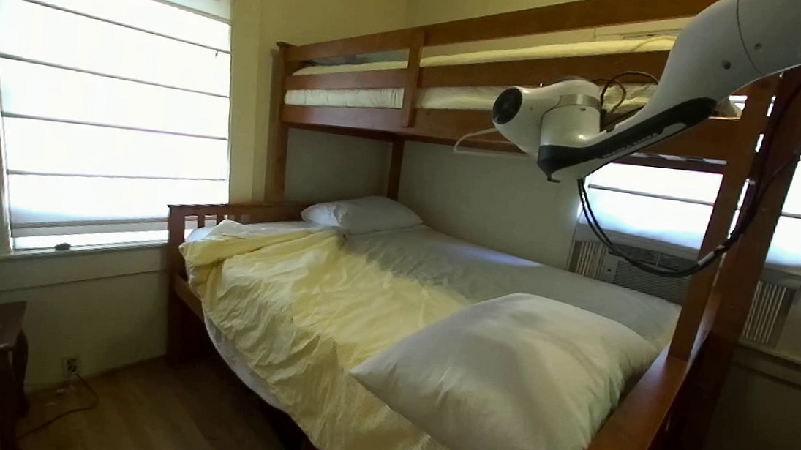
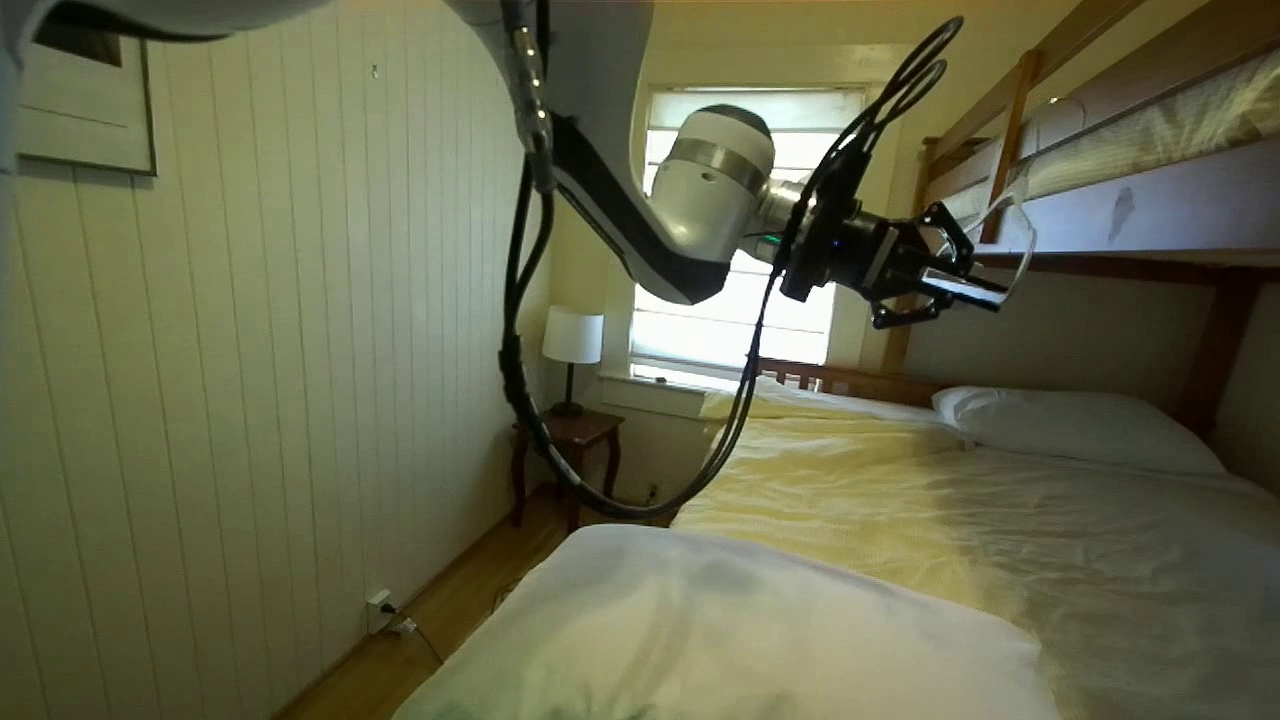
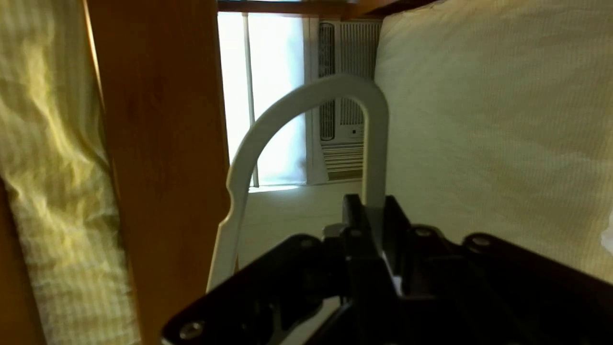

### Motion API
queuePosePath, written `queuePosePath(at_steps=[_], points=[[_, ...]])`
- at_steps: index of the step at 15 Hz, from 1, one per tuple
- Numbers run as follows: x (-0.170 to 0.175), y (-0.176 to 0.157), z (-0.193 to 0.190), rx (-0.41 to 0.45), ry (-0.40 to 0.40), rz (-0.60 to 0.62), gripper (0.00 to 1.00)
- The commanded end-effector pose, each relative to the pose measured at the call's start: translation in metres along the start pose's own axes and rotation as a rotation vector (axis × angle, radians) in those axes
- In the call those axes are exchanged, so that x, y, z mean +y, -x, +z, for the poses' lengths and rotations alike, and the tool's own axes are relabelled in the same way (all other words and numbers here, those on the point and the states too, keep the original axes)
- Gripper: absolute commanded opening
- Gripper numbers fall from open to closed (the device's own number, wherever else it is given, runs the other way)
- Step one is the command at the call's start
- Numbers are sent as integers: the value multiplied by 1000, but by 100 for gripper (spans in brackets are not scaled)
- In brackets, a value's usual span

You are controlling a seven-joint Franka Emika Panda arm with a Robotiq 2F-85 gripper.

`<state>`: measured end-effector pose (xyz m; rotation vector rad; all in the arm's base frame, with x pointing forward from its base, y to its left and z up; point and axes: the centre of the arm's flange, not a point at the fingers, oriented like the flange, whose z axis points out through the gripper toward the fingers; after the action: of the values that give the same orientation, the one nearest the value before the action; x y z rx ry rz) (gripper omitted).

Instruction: Unhook the coat hanger from the first plank and hang it on the 3rd plank of the top bunk bed

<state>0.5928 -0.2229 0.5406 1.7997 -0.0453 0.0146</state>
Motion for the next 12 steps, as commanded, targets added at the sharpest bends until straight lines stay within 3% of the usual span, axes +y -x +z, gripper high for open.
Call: queuePosePath(at_steps=[1,2,3,12], points=[[-2,3,3,-3,-10,16,13],[-3,4,4,-1,-16,29,13],[-3,6,4,1,-19,35,3],[-7,27,28,-61,-22,26,3]])
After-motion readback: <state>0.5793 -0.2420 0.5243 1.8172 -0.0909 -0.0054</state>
